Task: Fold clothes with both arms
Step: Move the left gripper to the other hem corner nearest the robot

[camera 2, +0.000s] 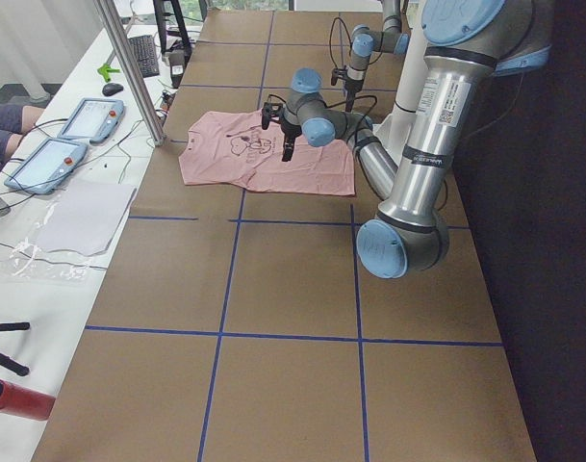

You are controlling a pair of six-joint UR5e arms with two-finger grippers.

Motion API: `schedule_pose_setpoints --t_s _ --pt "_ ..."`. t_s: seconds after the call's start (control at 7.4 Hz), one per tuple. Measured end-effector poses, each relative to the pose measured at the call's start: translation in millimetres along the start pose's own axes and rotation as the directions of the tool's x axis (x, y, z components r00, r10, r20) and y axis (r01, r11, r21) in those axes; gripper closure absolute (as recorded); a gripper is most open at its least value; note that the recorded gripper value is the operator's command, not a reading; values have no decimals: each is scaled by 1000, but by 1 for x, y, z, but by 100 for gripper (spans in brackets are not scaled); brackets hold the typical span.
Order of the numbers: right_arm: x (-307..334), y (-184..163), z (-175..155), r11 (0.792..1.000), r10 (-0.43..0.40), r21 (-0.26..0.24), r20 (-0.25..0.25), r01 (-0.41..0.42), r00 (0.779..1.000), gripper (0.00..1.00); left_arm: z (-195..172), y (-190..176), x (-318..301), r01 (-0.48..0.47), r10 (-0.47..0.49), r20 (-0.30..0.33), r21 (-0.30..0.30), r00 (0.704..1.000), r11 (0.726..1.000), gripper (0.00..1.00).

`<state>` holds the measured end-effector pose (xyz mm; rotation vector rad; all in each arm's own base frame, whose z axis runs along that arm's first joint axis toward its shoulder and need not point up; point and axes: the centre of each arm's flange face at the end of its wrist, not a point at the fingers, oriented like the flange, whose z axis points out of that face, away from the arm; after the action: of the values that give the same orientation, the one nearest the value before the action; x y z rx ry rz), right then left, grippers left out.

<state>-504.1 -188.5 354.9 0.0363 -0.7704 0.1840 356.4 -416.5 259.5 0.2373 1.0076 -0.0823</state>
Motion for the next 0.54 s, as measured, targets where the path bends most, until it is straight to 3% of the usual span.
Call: schedule_pose_setpoints --t_s 0.54 --pt "-1 -6 -9 1000 14 -3 16 -14 1000 100 1 0 2 -1 1 0 0 1000 1000 0"
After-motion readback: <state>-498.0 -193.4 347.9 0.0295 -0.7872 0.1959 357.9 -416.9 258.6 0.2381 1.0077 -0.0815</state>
